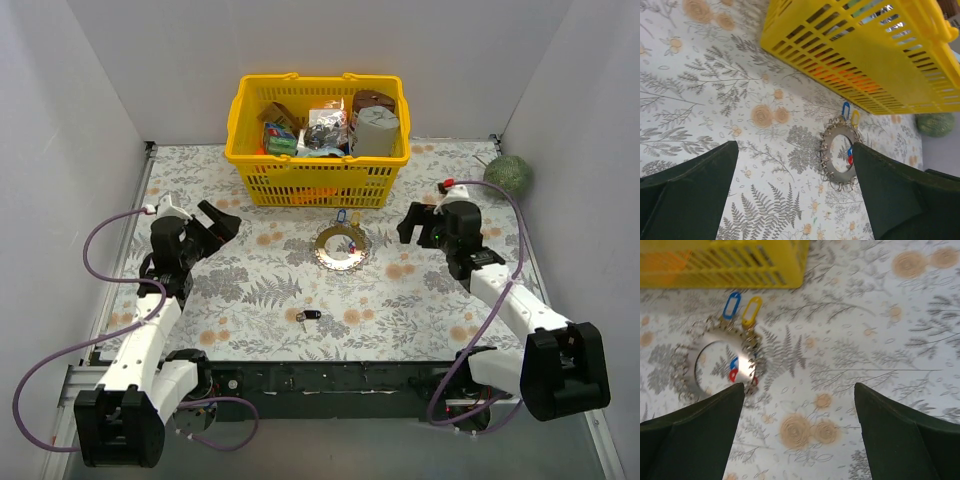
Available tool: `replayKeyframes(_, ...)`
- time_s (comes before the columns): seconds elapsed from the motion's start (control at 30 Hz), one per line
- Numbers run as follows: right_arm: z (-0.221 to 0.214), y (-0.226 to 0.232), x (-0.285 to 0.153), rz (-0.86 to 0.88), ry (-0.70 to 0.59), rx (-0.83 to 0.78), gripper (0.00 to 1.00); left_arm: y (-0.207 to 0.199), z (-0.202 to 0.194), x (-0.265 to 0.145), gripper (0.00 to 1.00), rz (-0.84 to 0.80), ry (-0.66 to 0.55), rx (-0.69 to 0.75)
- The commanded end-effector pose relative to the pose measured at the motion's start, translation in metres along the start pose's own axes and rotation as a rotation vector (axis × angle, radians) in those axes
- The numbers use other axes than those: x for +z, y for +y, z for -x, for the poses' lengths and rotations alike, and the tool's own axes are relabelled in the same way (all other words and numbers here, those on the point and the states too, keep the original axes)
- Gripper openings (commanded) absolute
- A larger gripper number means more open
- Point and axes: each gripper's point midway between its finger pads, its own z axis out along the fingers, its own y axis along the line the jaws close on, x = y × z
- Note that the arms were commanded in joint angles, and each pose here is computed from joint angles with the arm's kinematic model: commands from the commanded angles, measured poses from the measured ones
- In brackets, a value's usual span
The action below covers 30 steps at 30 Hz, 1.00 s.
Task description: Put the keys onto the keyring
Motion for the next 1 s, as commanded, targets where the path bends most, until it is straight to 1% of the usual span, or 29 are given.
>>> replayKeyframes(0.0,-0.029,0.051,-0.003,0.118,0.094,-0.094,0.98,-0.027,-0.004,-0.002,0.98,-0.136,0.053,-0.002)
replayKeyframes(0.03,-0.025,0.057,-0.001,0.108,0.085,-0.121,0.98,-0.035,-0.009,0.001,0.98,-0.174,0.104,0.0)
replayKeyframes(0.1,-0.043,0.077,0.004,0.106,0.131,-0.197,0.98,-0.043,-0.015,0.003,0.98,-0.218,0.162,0.022)
replayKeyframes(0.13,-0.037,0.09,0.007,0.117,0.119,-0.222,0.96,-0.05,-0.013,0.003,0.98,-0.242,0.174,0.033)
replayKeyframes(0.17,-0.045,0.101,0.008,0.109,0.128,-0.268,0.95,-0.053,-0.016,0.004,0.98,-0.26,0.203,0.043)
replayKeyframes(0.23,-0.056,0.111,0.017,0.101,0.143,-0.314,0.94,-0.054,-0.015,0.003,0.98,-0.261,0.205,0.041)
replayKeyframes(0.27,-0.055,0.122,0.02,0.107,0.125,-0.325,0.91,-0.054,-0.013,0.004,0.98,-0.257,0.199,0.043)
replayKeyframes(0.33,-0.066,0.129,0.032,0.117,0.147,-0.33,0.88,-0.054,-0.014,0.004,0.98,-0.252,0.204,0.032)
replayKeyframes(0.37,-0.06,0.141,0.037,0.141,0.13,-0.324,0.83,-0.051,-0.016,0.006,0.98,-0.241,0.212,0.02)
replayKeyframes(0.4,-0.069,0.143,0.047,0.136,0.152,-0.333,0.81,-0.05,-0.019,0.007,0.98,-0.234,0.225,-0.003)
replayKeyframes(0.43,-0.067,0.149,0.052,0.143,0.148,-0.339,0.81,-0.049,-0.022,0.008,0.98,-0.233,0.235,-0.011)
replayKeyframes(0.47,-0.059,0.161,0.058,0.157,0.134,-0.345,0.73,-0.048,-0.024,0.008,0.98,-0.232,0.242,-0.018)
replayKeyframes(0.53,-0.071,0.164,0.074,0.145,0.177,-0.39,0.65,-0.042,-0.032,0.01,0.98,-0.216,0.269,-0.036)
replayKeyframes(0.6,-0.075,0.173,0.092,0.136,0.201,-0.403,0.32,-0.036,-0.033,0.011,0.98,-0.188,0.263,-0.042)
replayKeyframes(0.63,-0.08,0.17,0.097,0.122,0.225,-0.407,0.12,-0.036,-0.032,0.011,0.98,-0.183,0.256,-0.042)
replayKeyframes(0.67,-0.081,0.171,0.103,0.106,0.234,-0.407,0.02,-0.035,-0.032,0.01,0.98,-0.179,0.251,-0.042)
replayKeyframes(0.7,-0.096,0.167,0.112,0.089,0.275,-0.418,0.01,-0.034,-0.031,0.01,0.98,-0.178,0.246,-0.042)
replayKeyframes(0.73,-0.092,0.172,0.117,0.091,0.277,-0.416,0.01,-0.034,-0.031,0.01,0.98,-0.174,0.245,-0.044)
replayKeyframes(0.8,-0.114,0.166,0.12,0.077,0.349,-0.436,0.01,-0.031,-0.033,0.01,0.98,-0.156,0.254,-0.053)
replayKeyframes(0.97,-0.149,0.16,0.104,0.098,0.427,-0.469,0.01,-0.032,-0.034,0.006,0.98,-0.165,0.258,-0.046)
